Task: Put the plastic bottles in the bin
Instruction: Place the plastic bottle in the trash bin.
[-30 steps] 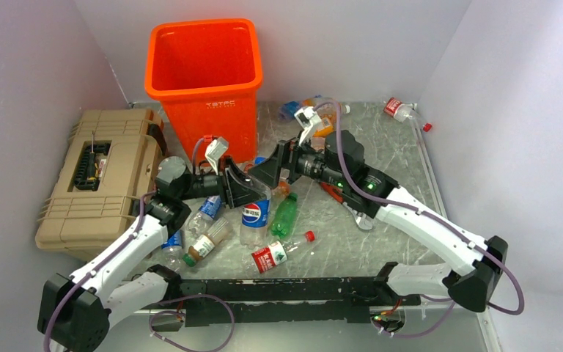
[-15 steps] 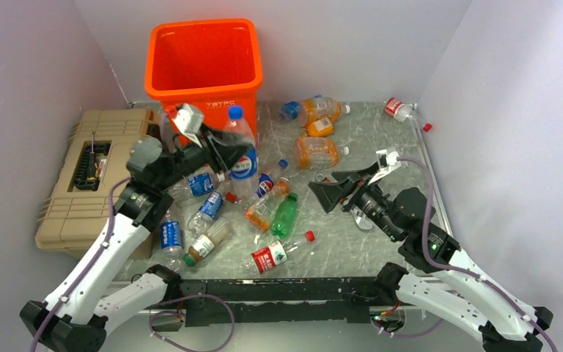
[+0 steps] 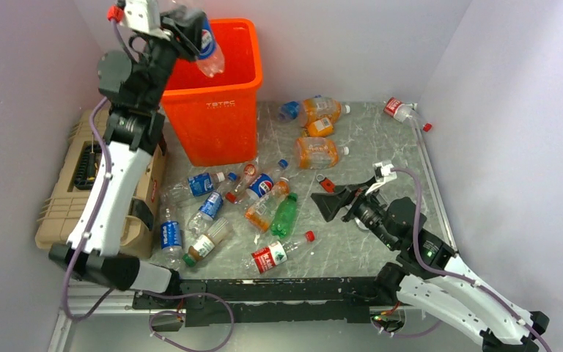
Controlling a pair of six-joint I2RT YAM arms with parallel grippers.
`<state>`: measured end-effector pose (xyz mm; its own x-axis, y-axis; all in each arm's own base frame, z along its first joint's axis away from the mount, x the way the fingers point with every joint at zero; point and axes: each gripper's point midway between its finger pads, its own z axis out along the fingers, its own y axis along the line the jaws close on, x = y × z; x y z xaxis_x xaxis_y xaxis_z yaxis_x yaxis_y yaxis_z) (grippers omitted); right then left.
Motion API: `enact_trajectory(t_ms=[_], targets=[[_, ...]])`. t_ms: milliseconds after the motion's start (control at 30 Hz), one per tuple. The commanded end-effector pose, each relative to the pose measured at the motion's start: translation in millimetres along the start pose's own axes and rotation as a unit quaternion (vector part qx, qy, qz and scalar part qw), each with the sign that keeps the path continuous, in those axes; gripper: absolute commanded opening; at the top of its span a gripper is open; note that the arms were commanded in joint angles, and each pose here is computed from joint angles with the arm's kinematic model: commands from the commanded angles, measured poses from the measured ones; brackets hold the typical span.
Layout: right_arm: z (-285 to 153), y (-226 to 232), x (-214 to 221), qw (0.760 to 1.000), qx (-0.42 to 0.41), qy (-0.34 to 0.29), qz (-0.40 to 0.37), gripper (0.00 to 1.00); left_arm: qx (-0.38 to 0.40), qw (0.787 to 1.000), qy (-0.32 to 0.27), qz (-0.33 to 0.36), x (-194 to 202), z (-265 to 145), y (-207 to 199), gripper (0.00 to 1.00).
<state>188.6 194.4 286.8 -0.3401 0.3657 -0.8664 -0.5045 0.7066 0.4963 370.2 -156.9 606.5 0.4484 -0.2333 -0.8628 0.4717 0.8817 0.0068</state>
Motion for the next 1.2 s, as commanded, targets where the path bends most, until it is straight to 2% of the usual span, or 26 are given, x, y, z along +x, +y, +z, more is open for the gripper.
enact_trajectory(t_ms=[0,200,333,367,433,533,567,767,900,1000,1167], targets=[[-11,-10,-4,1.000,0.016,-0.016,-0.002,0.99,-0.081,0.996,-0.006,-0.034,19,25,71,0.00],[-21,-28,3,0.999,0.044,-0.019,-0.022,0.99,-0.120,0.992,0.014,-0.032,71,46,117,0.00],[-24,-37,6,0.998,0.057,-0.021,-0.035,0.99,-0.123,0.990,0.064,-0.036,119,50,127,0.00],[-24,-38,6,0.997,0.058,-0.023,-0.035,0.99,-0.116,0.990,0.072,-0.034,129,49,126,0.04],[-25,-38,7,0.997,0.057,-0.026,-0.034,0.99,-0.108,0.989,0.090,-0.037,145,47,123,0.31],[-24,-39,8,0.997,0.058,-0.026,-0.034,0.99,-0.102,0.989,0.101,-0.042,147,42,119,0.93],[-24,-39,8,0.997,0.058,-0.024,-0.035,0.99,-0.100,0.989,0.099,-0.042,142,42,117,0.99],[-24,-39,5,0.997,0.063,-0.022,-0.033,0.99,-0.096,0.994,0.050,-0.032,66,27,100,1.00],[-21,-44,4,0.996,0.089,-0.027,-0.009,0.99,-0.095,0.992,0.058,-0.062,30,-8,78,0.99],[-17,-53,3,0.992,0.126,-0.024,0.010,1.00,-0.085,0.988,0.098,-0.086,35,-48,57,0.99],[0,-67,16,0.980,0.196,0.027,0.001,1.00,-0.079,0.975,0.186,-0.093,87,-109,40,1.00]])
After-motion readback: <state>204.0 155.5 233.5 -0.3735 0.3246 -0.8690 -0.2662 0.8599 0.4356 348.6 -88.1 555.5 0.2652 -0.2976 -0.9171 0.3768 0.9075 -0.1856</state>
